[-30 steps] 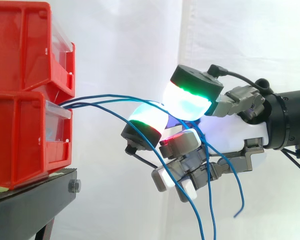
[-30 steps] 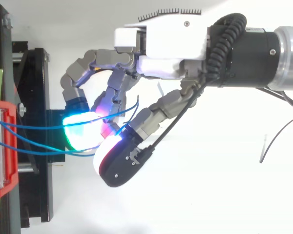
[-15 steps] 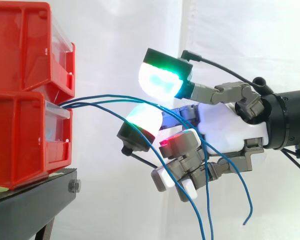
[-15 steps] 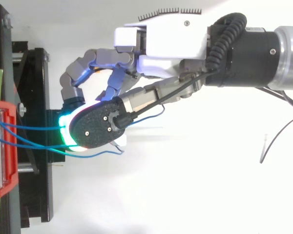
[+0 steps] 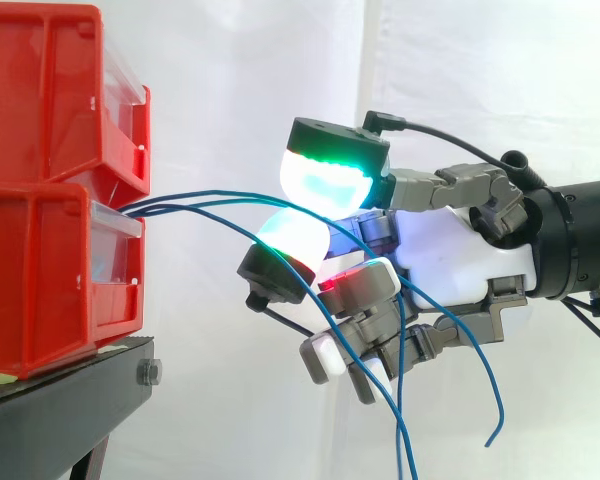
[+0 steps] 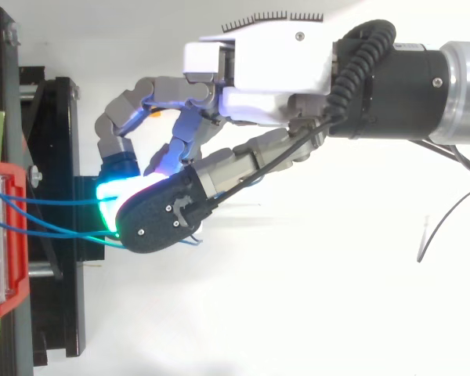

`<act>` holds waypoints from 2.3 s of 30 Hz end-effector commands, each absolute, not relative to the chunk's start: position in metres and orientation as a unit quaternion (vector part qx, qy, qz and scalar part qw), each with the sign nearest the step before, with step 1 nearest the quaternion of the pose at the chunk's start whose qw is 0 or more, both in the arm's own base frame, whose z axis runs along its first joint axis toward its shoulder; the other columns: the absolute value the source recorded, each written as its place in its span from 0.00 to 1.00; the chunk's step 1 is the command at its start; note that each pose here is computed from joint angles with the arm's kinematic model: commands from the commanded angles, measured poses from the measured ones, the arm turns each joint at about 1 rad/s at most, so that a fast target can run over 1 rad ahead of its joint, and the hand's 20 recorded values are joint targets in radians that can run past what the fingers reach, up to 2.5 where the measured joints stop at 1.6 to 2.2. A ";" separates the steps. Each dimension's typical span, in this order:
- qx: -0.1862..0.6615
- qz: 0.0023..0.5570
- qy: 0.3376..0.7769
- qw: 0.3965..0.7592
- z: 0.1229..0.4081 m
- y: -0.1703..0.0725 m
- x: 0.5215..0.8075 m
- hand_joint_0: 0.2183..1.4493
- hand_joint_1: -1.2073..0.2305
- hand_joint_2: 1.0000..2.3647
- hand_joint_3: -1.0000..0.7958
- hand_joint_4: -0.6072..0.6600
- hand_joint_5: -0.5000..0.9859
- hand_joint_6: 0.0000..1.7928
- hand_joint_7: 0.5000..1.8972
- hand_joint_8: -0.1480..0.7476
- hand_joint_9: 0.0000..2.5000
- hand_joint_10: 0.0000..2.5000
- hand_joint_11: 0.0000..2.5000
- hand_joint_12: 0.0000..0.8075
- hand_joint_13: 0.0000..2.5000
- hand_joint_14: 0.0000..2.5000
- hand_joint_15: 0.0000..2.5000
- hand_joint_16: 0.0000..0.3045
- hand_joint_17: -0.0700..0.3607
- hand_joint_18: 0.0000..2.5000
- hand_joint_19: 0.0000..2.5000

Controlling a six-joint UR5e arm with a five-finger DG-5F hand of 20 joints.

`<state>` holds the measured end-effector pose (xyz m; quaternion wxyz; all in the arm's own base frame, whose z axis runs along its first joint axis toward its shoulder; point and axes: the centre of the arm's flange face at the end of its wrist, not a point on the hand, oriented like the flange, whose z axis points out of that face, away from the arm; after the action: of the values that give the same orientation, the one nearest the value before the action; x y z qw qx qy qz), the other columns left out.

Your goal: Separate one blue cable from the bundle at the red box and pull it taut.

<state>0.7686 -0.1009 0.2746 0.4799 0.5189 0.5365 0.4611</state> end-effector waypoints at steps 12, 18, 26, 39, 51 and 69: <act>0.486 0.438 0.557 0.511 0.308 -0.100 0.760 0.29 0.40 0.00 0.31 0.55 0.23 0.49 0.48 0.47 0.47 0.01 0.51 0.49 0.32 0.01 0.32 0.17 0.44 0.29 0.34; 0.488 0.418 0.568 0.514 0.315 -0.102 0.753 0.28 0.46 0.00 0.28 0.55 0.23 0.49 0.49 0.49 0.47 0.01 0.51 0.50 0.32 0.01 0.33 0.17 0.44 0.28 0.34; 0.491 0.416 0.570 0.511 0.300 -0.103 0.749 0.32 0.49 0.00 0.31 0.54 0.23 0.48 0.49 0.48 0.47 0.01 0.51 0.49 0.32 0.01 0.32 0.17 0.43 0.28 0.35; 0.491 0.429 0.553 0.519 0.300 -0.104 0.753 0.30 0.35 0.01 0.46 0.55 0.24 0.49 0.50 0.53 0.48 0.01 0.51 0.54 0.33 0.01 0.32 0.19 0.47 0.31 0.33; 0.496 0.433 0.531 0.533 0.302 -0.108 0.757 0.31 0.50 0.01 0.40 0.54 0.23 0.48 0.52 0.48 0.48 0.01 0.51 0.50 0.32 0.01 0.33 0.17 0.43 0.28 0.36; 0.496 0.434 0.531 0.532 0.302 -0.106 0.757 0.32 0.31 0.01 0.49 0.53 0.21 0.51 0.50 0.49 0.46 0.01 0.52 0.50 0.33 0.01 0.33 0.18 0.45 0.30 0.34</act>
<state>0.7568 -0.1061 0.3026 0.5329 0.4955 0.5317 0.4333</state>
